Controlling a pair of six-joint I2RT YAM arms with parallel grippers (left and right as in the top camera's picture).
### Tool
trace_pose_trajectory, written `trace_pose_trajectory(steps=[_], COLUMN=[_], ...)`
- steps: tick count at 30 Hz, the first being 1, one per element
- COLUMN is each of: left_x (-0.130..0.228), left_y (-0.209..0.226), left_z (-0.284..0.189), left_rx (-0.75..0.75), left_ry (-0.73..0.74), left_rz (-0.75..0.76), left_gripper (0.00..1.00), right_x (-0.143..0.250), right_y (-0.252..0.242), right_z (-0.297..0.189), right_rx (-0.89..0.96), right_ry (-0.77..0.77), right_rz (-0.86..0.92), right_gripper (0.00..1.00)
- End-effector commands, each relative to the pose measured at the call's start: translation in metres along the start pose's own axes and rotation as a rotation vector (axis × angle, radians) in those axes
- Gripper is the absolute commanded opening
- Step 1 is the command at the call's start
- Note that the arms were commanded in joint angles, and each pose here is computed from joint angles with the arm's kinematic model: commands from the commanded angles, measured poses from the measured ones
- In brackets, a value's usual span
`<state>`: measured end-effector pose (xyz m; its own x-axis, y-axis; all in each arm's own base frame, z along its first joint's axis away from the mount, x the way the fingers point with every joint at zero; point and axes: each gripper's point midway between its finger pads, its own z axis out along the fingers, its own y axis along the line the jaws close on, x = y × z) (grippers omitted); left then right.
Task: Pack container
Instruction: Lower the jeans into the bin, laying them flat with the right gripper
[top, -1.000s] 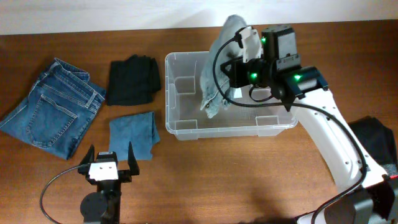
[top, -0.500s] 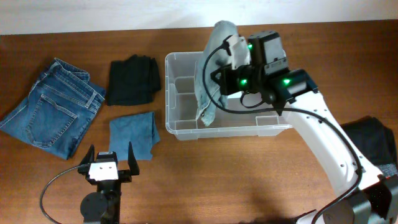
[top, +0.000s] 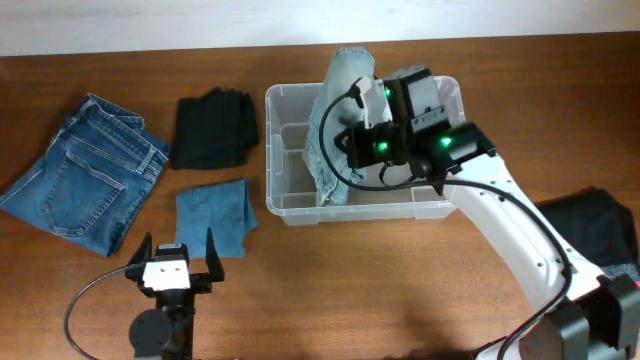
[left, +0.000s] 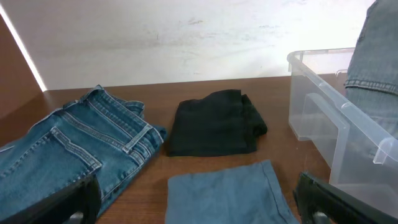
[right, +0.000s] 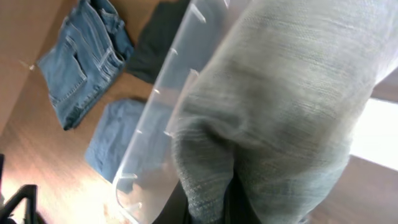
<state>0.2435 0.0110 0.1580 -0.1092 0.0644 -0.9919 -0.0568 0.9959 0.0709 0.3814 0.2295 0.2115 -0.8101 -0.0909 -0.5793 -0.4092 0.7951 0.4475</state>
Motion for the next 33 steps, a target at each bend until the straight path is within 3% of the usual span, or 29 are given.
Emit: trace_pose_trajectory(steps=[1, 15, 24, 33], left_x=[0.001, 0.001, 0.001, 0.001], left_y=[0.002, 0.002, 0.002, 0.002], left_z=[0.000, 0.000, 0.000, 0.000], left_rx=[-0.014, -0.014, -0.014, -0.014], left_ry=[-0.003, -0.003, -0.003, -0.003], left_rz=[0.019, 0.019, 0.019, 0.019], left_gripper=[0.99, 0.99, 0.99, 0.99], right_x=[0.012, 0.026, 0.034, 0.019], right_y=[-0.002, 0.045, 0.043, 0.041], right_z=[0.006, 0.006, 0.004, -0.028], right_rx=[0.001, -0.048, -0.032, 0.035], right_ry=[0.023, 0.045, 0.074, -0.022], right_rz=[0.058, 0.027, 0.082, 0.060], right_gripper=[0.04, 0.04, 0.04, 0.04])
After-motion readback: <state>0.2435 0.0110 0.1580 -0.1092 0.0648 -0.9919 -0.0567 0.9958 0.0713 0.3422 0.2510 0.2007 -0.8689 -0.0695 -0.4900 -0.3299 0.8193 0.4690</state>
